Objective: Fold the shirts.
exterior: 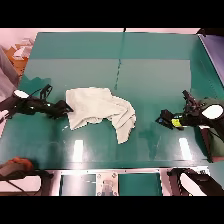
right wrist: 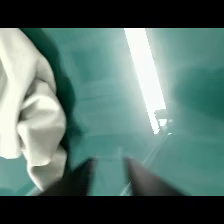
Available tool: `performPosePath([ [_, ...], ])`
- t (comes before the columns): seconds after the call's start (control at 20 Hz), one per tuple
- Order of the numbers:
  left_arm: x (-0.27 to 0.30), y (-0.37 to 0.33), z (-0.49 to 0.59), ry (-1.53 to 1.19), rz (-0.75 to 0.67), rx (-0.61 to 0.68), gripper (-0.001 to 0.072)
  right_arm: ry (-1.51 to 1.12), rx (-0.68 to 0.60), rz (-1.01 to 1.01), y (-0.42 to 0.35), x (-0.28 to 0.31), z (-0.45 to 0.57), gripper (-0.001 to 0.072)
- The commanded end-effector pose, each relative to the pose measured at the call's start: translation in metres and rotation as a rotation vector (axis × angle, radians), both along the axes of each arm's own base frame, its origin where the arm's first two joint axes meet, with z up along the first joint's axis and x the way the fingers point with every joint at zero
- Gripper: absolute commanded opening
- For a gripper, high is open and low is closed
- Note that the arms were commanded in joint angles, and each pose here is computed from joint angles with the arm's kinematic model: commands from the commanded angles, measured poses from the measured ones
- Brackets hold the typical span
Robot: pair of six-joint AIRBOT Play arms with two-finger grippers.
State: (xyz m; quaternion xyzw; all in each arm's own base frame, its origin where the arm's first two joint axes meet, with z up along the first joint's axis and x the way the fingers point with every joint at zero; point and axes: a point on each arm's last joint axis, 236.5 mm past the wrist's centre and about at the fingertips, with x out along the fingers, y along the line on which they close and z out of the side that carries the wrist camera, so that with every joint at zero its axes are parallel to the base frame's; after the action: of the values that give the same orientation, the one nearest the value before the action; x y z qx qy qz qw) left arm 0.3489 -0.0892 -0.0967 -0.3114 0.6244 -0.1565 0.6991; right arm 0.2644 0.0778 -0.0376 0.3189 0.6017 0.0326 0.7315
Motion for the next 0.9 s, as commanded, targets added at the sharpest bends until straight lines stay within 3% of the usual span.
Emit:
performPosePath([
  [0.0,0.01,-0.015,-0.004,-0.059,-0.012,-0.03,0.0171,0.028,0.103,-0.015,0.026,-0.004,-0.004,0.0521],
  [0.05,0.01,-0.023,-0.001,-0.082,-0.046,-0.038,0.0017,0.05,0.113,0.019,0.038,-0.011,-0.009,0.0521],
  [0.3,0.019,-0.036,0.021,-0.119,-0.072,-0.097,0.0018,0.042,0.188,0.156,0.136,-0.022,-0.03,0.0521],
  [0.45,0.018,-0.038,0.026,-0.119,-0.091,-0.112,0.0018,0.093,0.167,0.194,0.161,-0.035,-0.058,0.0513],
  [0.5,0.019,-0.039,0.029,-0.123,-0.094,-0.114,0.0018,0.112,0.162,0.19,0.162,-0.037,-0.065,0.0445],
  [0.55,0.022,-0.039,0.034,-0.134,-0.102,-0.117,0.0017,0.12,0.158,0.189,0.162,-0.036,-0.068,0.0207],
  [0.6,0.026,-0.04,0.044,-0.156,-0.113,-0.12,0.0017,0.094,0.155,0.216,0.161,-0.032,-0.065,0.0021],
  [0.75,0.06,-0.034,0.117,-0.337,-0.131,-0.102,0.0017,0.039,0.155,0.32,0.153,-0.012,-0.032,0.0012],
  [0.85,0.082,-0.021,0.198,-0.515,-0.11,-0.075,0.0017,-0.029,0.079,0.333,0.113,0.028,0.011,0.0012],
])
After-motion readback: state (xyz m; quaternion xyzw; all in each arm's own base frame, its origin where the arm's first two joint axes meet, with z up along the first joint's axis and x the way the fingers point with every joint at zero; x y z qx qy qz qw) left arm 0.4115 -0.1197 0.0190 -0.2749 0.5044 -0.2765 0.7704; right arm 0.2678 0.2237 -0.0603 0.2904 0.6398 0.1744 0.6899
